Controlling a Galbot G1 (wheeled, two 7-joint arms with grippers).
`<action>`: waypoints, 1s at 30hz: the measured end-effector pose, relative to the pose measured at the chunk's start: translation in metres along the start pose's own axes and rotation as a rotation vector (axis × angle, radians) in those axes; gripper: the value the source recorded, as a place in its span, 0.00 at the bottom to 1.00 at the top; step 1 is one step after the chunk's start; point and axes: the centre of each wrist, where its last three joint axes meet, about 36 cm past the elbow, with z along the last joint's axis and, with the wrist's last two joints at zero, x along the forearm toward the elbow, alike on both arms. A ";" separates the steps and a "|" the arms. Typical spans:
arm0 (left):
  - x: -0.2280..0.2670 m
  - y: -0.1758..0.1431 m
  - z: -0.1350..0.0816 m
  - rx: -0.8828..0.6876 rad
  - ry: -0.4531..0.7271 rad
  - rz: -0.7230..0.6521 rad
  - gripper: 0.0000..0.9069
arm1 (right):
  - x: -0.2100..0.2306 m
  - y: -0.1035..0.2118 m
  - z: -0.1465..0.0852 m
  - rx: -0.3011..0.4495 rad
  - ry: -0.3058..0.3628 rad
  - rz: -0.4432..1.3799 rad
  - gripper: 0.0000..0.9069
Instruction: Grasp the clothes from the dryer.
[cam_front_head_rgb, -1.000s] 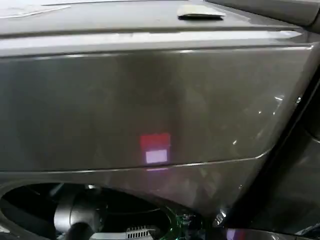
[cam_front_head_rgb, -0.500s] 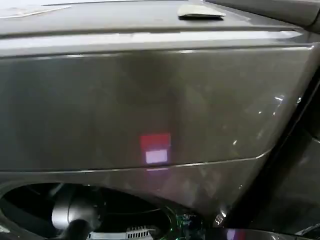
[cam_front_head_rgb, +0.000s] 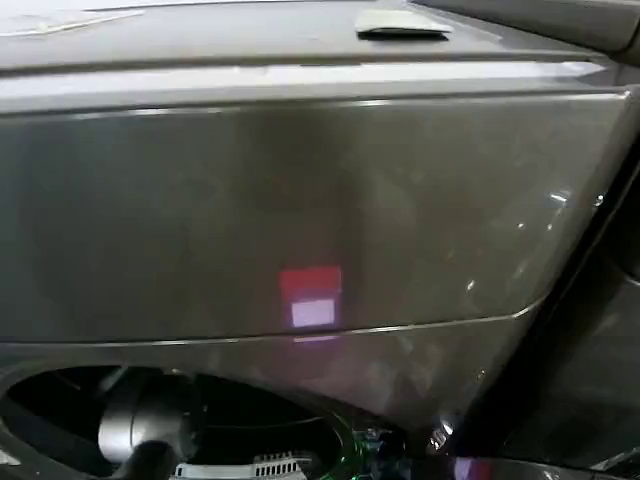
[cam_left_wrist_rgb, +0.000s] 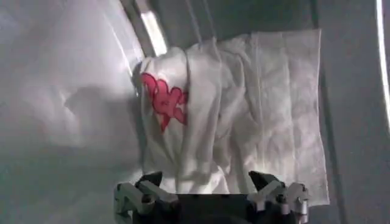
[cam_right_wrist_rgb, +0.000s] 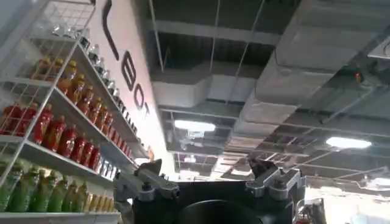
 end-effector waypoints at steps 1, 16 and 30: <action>-0.001 -0.001 0.000 0.002 -0.006 0.000 1.00 | 0.000 0.001 0.000 -0.001 0.001 -0.001 1.00; -0.024 -0.024 0.007 0.039 -0.086 0.038 1.00 | 0.003 0.005 0.005 0.007 0.001 -0.011 1.00; -0.031 -0.034 0.015 0.101 -0.097 0.044 0.58 | 0.005 0.006 0.007 0.013 0.002 -0.016 1.00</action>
